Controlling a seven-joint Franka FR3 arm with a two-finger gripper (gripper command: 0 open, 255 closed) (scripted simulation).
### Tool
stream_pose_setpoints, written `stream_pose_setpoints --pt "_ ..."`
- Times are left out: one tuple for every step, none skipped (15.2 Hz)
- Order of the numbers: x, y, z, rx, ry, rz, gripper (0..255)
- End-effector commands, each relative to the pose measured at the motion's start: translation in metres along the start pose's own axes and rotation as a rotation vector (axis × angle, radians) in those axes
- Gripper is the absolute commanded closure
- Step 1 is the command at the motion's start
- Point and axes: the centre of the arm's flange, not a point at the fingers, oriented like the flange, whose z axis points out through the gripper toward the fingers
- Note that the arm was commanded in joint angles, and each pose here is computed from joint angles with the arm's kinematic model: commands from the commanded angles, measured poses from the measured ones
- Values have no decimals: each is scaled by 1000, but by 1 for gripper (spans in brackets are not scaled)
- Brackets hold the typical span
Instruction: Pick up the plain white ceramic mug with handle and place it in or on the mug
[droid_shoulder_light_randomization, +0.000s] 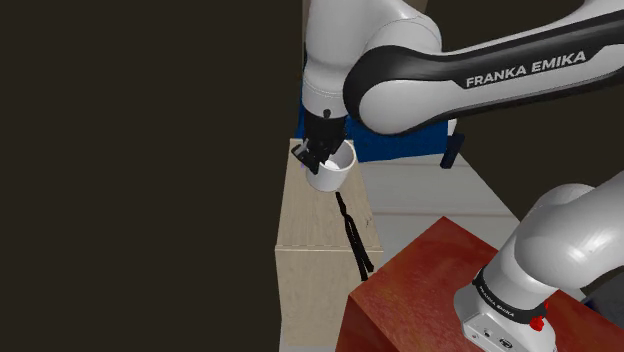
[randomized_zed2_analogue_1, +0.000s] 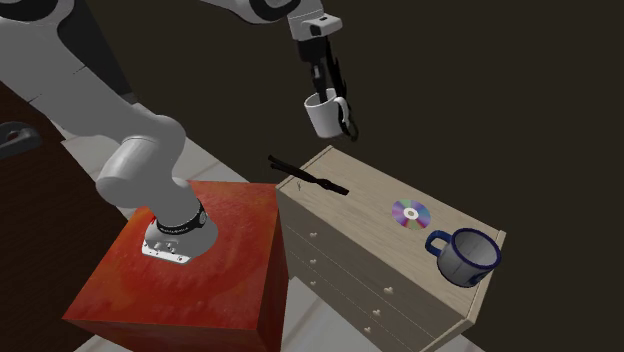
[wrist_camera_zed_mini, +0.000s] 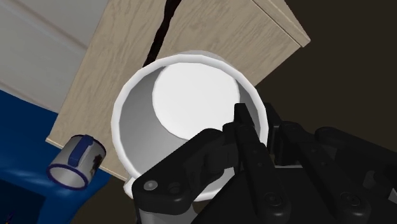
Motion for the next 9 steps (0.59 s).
stream_pose_setpoints --pt "16 16 2 0 0 0 255" --pt "25 26 5 0 0 0 255" --pt "33 36 8 0 0 0 255" --pt "42 45 10 0 0 0 255" --pt "50 55 13 0 0 0 255" --pt "59 65 16 0 0 0 255" --pt "68 74 18 0 0 0 255" --pt "76 84 21 0 0 0 255" --pt "85 94 24 0 0 0 255"
